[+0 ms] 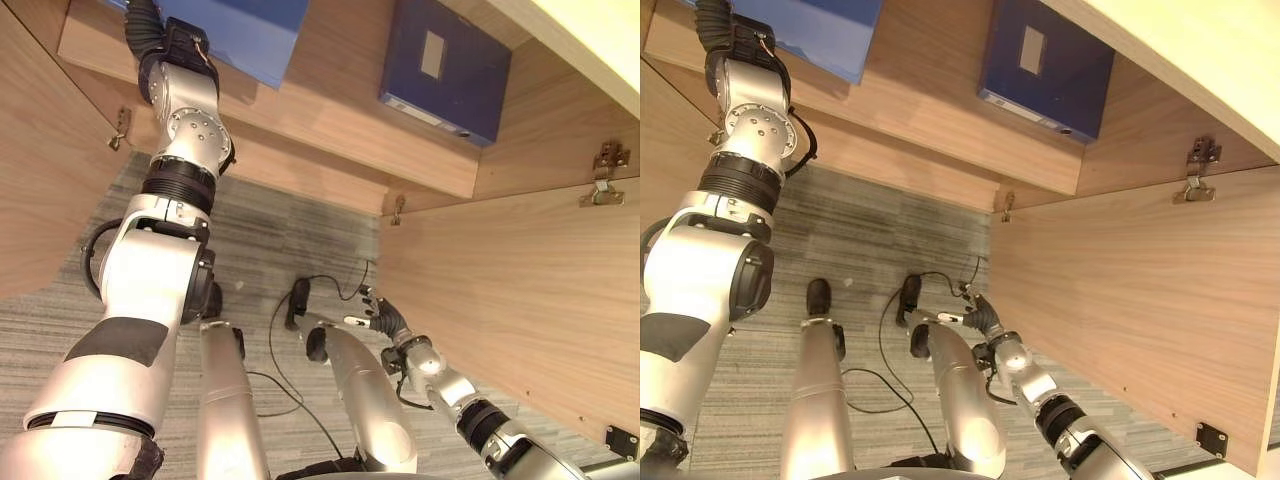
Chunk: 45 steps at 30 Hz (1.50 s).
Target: Put the empty folder in the office cabinet
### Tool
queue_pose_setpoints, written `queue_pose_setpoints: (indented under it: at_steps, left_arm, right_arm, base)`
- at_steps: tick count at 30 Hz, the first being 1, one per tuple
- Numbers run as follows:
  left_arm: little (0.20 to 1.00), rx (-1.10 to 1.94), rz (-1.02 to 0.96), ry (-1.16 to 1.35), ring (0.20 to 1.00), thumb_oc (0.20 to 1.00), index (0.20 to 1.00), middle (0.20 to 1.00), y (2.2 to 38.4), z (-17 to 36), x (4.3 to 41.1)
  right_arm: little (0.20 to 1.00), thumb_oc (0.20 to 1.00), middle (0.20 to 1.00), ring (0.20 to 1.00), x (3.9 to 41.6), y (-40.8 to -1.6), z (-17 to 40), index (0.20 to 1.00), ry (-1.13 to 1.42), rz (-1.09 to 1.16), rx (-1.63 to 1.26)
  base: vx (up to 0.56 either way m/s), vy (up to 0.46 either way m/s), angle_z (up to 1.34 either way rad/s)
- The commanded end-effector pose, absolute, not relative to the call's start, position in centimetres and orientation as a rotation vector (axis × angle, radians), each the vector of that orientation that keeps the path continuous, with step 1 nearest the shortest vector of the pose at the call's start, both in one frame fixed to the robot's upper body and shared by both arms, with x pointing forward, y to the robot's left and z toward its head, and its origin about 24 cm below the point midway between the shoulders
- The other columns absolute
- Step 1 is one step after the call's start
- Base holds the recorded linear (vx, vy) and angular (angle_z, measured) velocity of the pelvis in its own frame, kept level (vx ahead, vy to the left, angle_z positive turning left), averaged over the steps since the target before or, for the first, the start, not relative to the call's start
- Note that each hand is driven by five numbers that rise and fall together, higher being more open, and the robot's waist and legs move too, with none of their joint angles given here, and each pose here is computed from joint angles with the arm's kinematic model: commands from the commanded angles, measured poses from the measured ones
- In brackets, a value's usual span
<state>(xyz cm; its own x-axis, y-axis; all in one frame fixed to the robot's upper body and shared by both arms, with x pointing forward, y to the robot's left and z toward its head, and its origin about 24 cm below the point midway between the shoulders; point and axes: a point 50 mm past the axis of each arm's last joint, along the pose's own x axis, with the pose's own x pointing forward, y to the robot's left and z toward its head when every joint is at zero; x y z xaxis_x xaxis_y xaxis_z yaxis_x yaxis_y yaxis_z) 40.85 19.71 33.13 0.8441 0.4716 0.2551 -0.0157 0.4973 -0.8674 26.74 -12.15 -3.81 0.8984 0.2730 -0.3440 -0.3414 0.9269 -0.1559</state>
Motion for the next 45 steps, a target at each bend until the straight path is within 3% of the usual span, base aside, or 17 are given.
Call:
queue_pose_setpoints:
  at_steps: [1, 11, 16, 36, 45]
  left_arm:
    - [0.2, -0.98, 0.259, -0.665, 0.2, 0.2, 0.2, 0.2, 20.6, 37.5, 39.3]
    - [0.2, -1.04, 0.317, -0.587, 0.2, 0.2, 0.2, 0.2, 21.3, 33.0, 40.2]
    - [0.2, -1.074, 0.307, -0.523, 0.2, 0.2, 0.2, 0.2, 19.6, 31.2, 40.7]
    - [0.2, -0.982, 0.413, -0.472, 0.2, 0.2, 0.2, 0.2, 24.0, 27.1, 40.4]
    - [0.2, -1.013, 0.375, -0.486, 0.2, 0.2, 0.2, 0.2, 22.0, 29.4, 40.9]
  right_arm:
    - [1.0, 1.0, 1.0, 1.0, 26.3, -13.6, -3.5, 1.0, 0.279, 0.297, -0.271]
    - [1.0, 1.0, 1.0, 1.0, 23.1, -18.7, -6.7, 1.0, 0.433, 0.142, -0.38]
    - [1.0, 1.0, 1.0, 1.0, 21.8, -21.4, -7.3, 1.0, 0.493, 0.069, -0.43]
    - [1.0, 1.0, 1.0, 1.0, 22.4, -18.5, -8.2, 1.0, 0.515, 0.151, -0.431]
    - [1.0, 1.0, 1.0, 1.0, 24.8, -20.3, -6.1, 1.0, 0.44, 0.011, -0.396]
  base:
    - [0.04, -0.07, 0.05]
    - [0.03, -0.14, 0.14]
    - [0.01, -0.147, 0.28]
    - [0.19, 0.029, -0.15]
    - [0.28, -0.087, 0.61]
